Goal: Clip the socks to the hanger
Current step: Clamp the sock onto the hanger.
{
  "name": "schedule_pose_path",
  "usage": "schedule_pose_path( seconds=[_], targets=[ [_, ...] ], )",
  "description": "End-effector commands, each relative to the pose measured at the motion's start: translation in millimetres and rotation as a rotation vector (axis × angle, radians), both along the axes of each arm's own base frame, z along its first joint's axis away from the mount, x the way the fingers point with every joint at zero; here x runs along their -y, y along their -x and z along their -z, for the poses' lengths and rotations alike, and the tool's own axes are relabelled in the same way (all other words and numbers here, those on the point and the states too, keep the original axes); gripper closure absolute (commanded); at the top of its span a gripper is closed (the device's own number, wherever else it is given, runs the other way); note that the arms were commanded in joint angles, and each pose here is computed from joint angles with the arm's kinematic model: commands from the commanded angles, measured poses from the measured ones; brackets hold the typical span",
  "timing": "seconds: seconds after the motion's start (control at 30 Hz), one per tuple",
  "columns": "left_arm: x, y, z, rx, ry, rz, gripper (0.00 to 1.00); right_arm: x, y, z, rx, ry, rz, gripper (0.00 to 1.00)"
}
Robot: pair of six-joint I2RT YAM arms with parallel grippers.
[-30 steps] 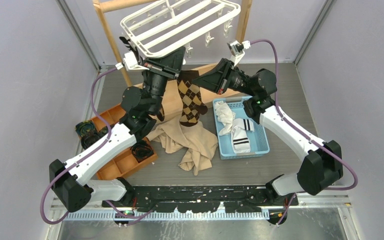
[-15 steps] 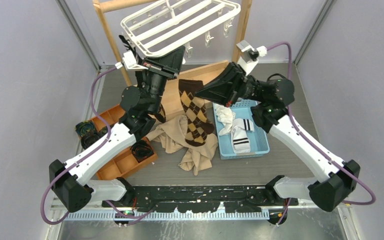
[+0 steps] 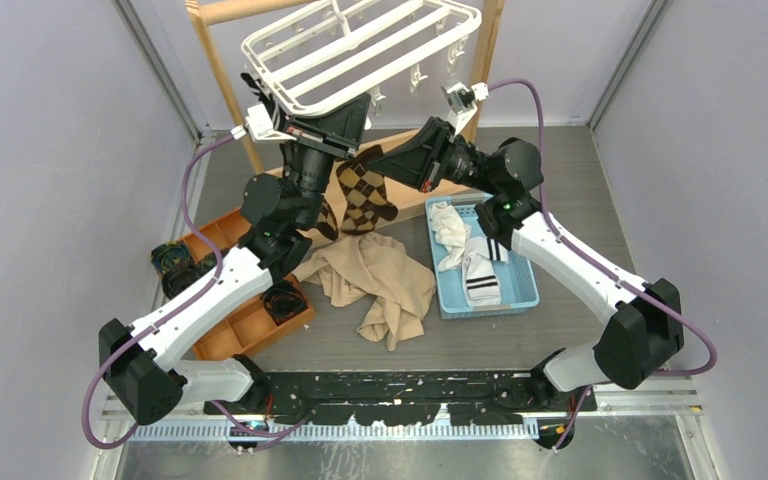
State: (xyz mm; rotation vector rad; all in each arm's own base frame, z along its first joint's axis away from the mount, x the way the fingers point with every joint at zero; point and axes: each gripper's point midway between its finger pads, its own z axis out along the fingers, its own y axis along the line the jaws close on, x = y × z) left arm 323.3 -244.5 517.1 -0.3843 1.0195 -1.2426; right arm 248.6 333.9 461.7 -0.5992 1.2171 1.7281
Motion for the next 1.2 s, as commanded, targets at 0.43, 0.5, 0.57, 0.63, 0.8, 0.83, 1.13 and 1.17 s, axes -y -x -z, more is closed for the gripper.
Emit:
schedule_pose_path(
  seconds=[0.43, 0.5, 0.57, 0.63, 0.8, 0.83, 1.13, 1.17],
  targets=[
    [-16.1, 12.2, -23.7, 0.068, 0.075, 0.011, 1.00, 8.7, -18.2, -28.9, -0.036, -0.128, 0.040, 0.99],
    [-15.9, 12.1, -23.6, 0.069, 0.073, 0.012, 1.00, 9.3, -20.2, -28.9, -0.046, -0.133, 0.043, 0.99],
    [-15.4, 12.0, -23.5, 0.069, 0.073, 0.015, 1.00, 11.1, -22.4, -30.1, -0.051, -0.143, 0.048, 0.99],
    [-14.9, 11.6, -23.1, 0.068, 0.072, 0.016, 1.00, 12.3, -23.9, -31.5, -0.058, -0.150, 0.049, 0.99],
    [-13.1, 10.6, -21.6, 0.066, 0.071, 0.021, 1.00, 12.3, -28.3, -33.6, -0.084, -0.159, 0.046, 0.99],
    [-13.6, 10.1, -21.8, 0.067, 0.072, 0.020, 1.00, 11.9, -29.2, -32.8, -0.090, -0.157, 0.046, 0.99],
    [-13.3, 7.9, -19.9, 0.067, 0.062, 0.022, 1.00, 12.9, -32.1, -35.0, -0.113, -0.161, 0.051, 0.99],
    [-13.2, 7.6, -19.4, 0.067, 0.060, 0.022, 1.00, 13.0, -33.1, -35.1, -0.121, -0.161, 0.052, 0.99]
  ],
)
